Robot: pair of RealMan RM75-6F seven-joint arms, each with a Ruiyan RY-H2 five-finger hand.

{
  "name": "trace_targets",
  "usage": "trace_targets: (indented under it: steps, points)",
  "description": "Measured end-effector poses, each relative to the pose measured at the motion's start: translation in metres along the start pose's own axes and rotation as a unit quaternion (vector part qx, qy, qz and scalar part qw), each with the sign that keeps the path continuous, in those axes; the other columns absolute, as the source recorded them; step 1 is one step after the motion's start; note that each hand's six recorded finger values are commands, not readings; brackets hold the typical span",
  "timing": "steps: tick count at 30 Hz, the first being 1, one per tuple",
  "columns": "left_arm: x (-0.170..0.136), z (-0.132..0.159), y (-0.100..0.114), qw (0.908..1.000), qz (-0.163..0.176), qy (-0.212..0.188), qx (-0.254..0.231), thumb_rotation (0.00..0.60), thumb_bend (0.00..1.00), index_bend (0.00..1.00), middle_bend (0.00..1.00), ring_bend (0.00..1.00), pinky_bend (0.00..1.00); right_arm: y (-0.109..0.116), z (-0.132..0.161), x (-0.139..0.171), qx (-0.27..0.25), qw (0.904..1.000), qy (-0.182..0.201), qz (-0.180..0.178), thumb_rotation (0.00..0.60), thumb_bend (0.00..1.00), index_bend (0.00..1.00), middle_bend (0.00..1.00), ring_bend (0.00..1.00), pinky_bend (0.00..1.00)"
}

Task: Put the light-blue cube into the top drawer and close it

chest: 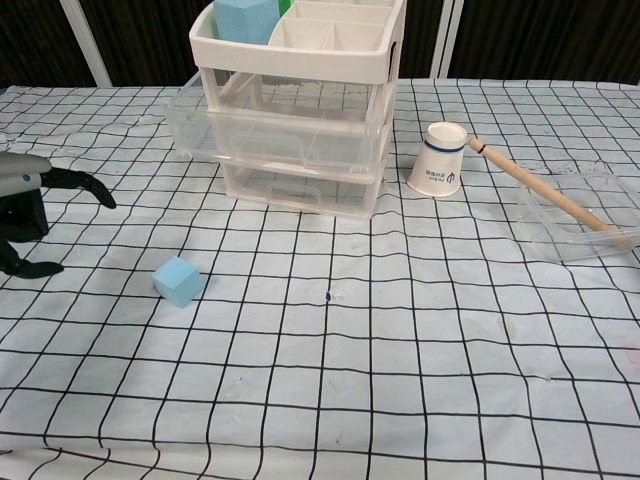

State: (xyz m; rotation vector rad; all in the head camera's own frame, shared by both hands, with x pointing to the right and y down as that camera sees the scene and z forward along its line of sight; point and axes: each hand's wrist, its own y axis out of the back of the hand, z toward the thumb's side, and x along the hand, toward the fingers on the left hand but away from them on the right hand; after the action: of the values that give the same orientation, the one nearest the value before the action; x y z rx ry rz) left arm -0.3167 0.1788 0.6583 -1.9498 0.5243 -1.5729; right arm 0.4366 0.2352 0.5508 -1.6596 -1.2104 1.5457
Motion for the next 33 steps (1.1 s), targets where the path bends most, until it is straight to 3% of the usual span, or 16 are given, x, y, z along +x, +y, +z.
trace_targets:
  steps: [15,26,33]
  points:
    - [0.047,0.040,-0.018,0.9995,-0.015,-0.028,0.004,0.600,0.22,0.28,1.00,0.97,0.91,0.000,0.000,0.000,0.000,1.0000,0.000,0.000,0.600,0.25,0.04,0.00,0.00,0.18]
    - [0.057,0.061,-0.026,0.9984,-0.027,-0.049,-0.003,0.600,0.28,0.36,1.00,0.97,0.91,0.000,0.000,0.000,-0.001,1.0000,0.001,0.000,0.600,0.25,0.03,0.00,0.00,0.18]
    - [0.056,0.063,-0.029,0.9982,-0.030,-0.052,-0.007,0.600,0.37,0.48,1.00,0.97,0.91,0.000,0.000,0.000,-0.002,1.0000,0.000,0.000,0.600,0.25,0.03,0.00,0.00,0.18]
